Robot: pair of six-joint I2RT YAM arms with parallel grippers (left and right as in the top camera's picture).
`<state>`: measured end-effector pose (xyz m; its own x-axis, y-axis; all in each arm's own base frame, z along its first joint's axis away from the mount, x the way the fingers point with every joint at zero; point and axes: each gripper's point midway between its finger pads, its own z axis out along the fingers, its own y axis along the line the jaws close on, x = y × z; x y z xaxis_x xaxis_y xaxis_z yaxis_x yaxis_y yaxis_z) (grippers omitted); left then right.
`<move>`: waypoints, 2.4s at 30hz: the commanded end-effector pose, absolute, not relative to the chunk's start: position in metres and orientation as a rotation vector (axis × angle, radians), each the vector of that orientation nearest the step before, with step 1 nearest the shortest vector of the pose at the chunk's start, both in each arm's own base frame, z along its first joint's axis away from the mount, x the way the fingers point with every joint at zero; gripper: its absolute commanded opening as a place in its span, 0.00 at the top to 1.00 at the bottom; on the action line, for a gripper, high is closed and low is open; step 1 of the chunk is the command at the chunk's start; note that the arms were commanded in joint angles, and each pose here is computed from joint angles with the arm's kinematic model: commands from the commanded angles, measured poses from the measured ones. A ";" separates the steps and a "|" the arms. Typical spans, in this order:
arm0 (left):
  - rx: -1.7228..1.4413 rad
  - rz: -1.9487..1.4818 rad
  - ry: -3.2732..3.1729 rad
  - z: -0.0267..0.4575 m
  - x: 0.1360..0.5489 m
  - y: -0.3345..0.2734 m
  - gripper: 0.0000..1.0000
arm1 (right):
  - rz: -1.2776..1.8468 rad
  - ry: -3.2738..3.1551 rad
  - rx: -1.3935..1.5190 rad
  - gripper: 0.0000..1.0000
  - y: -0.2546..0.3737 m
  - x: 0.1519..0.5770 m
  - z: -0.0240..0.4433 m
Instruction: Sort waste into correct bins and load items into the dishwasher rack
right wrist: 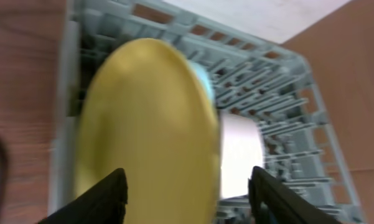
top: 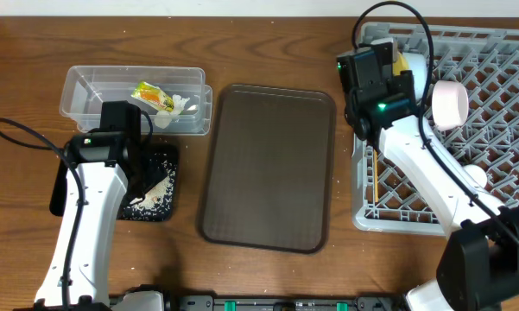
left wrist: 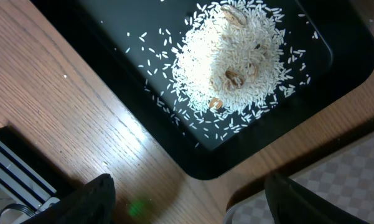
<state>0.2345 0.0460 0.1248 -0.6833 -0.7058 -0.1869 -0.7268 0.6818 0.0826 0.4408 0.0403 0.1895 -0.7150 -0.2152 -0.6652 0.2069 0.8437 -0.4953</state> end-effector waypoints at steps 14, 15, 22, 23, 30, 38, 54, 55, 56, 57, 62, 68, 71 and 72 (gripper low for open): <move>-1.075 0.228 2.775 0.129 0.240 0.047 0.20 | 0.087 2.532 0.117 0.06 0.078 0.344 0.221; -1.053 0.223 2.786 0.129 0.240 0.045 0.16 | 0.139 2.559 0.120 0.03 0.079 0.339 0.219; -0.650 0.014 2.961 0.126 0.243 0.004 0.07 | 0.432 2.651 0.055 0.01 0.072 0.323 0.213; -0.582 -0.015 2.983 0.126 0.242 -0.003 0.07 | 0.443 2.654 0.055 0.01 0.068 0.322 0.213; -0.425 -0.019 3.120 0.125 0.214 -0.022 0.07 | 0.428 2.721 0.063 0.01 0.051 0.308 0.204; -0.410 -0.010 3.149 0.130 0.194 -0.023 0.07 | 0.325 2.797 0.081 0.01 0.039 0.285 0.189; -0.261 -0.268 2.486 0.228 0.169 -0.033 0.06 | 0.233 2.363 0.044 0.01 0.027 0.200 0.210; -0.258 -0.273 2.470 0.231 0.166 -0.033 0.06 | 0.232 2.351 0.043 0.01 0.027 0.195 0.212; -0.256 -0.277 2.455 0.233 0.164 -0.032 0.06 | 0.232 2.338 0.041 0.01 0.027 0.191 0.214; -0.255 -0.280 2.443 0.235 0.162 -0.032 0.06 | 0.232 2.328 0.041 0.01 0.027 0.187 0.216; -0.252 -0.285 2.424 0.237 0.160 -0.032 0.06 | 0.232 2.333 0.041 0.01 0.027 0.175 0.214; -0.252 -0.285 2.425 0.237 0.160 -0.032 0.06 | 0.232 2.350 0.043 0.01 0.027 0.173 0.211; -0.252 -0.285 2.425 0.237 0.160 -0.032 0.06 | 0.232 2.349 0.043 0.01 0.027 0.173 0.211; -0.252 -0.285 2.425 0.237 0.160 -0.032 0.06 | 0.221 2.349 0.037 0.01 0.026 0.173 0.211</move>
